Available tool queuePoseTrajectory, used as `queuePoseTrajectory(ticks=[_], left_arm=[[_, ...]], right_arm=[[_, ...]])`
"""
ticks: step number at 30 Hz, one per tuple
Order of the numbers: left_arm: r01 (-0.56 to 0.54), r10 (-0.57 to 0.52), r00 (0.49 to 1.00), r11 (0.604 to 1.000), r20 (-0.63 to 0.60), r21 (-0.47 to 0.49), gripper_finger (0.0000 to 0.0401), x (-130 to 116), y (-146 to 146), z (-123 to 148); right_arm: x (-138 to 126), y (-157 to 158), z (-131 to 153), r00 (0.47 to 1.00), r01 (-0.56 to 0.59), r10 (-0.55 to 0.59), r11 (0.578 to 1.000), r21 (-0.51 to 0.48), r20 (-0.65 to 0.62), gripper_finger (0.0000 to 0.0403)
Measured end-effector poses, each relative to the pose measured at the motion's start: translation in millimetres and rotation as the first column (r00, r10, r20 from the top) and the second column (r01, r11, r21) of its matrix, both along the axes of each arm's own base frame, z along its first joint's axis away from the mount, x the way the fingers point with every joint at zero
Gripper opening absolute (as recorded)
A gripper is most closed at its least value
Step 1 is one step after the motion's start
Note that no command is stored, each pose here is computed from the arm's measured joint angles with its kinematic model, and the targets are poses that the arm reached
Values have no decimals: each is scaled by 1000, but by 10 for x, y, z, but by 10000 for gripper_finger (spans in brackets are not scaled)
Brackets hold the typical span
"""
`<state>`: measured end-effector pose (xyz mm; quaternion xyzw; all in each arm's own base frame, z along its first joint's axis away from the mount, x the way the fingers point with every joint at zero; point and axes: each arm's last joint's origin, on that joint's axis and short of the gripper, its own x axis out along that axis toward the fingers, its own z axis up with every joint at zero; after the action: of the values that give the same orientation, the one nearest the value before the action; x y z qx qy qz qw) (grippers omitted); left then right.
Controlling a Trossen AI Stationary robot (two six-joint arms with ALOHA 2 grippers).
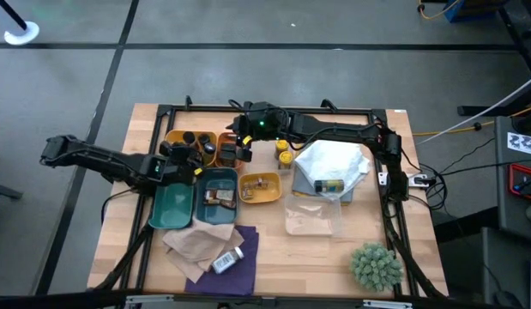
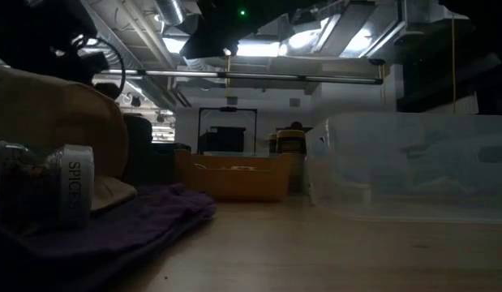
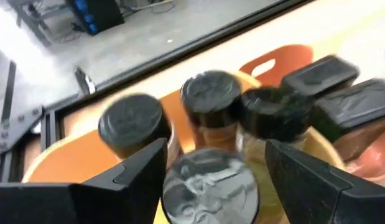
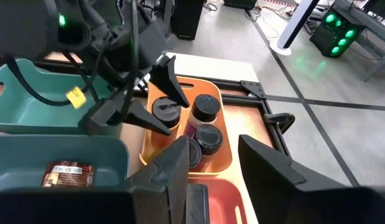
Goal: Sort spices by type
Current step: Put the orange spice bottle into the top yellow bin, then put the white spice bottle into the green bin
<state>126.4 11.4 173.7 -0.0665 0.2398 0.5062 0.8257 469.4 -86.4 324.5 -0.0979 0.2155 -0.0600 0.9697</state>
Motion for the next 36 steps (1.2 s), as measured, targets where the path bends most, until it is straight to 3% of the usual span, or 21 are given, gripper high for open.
queuePoseTrajectory(ticks=[11,16,19,22,25,30,36], left_arm=[[111,-111,994,992,10,55,255,144,-22,525],[273,-266,960,958,86,-91,255,211,-72,708],[424,-394,905,874,162,-239,255,246,-130,753],[566,-499,825,733,267,-378,255,277,-228,754],[670,-576,740,594,347,-445,255,313,-367,763],[788,-661,611,453,436,-417,255,414,-669,789],[912,-756,399,269,519,-310,255,585,-1146,771]], right_arm=[[11,253,-58,997,-48,49,999,10,-66,140],[0,516,-124,985,-99,102,995,23,-143,140],[-20,745,-169,971,-132,140,990,53,-195,140],[-58,1002,-219,951,-158,177,983,93,-252,140],[-104,1275,-254,933,-178,211,975,136,-292,140],[-181,1742,-266,917,-206,260,958,200,-301,140],[-311,2245,-265,931,-155,216,963,218,-293,140]])
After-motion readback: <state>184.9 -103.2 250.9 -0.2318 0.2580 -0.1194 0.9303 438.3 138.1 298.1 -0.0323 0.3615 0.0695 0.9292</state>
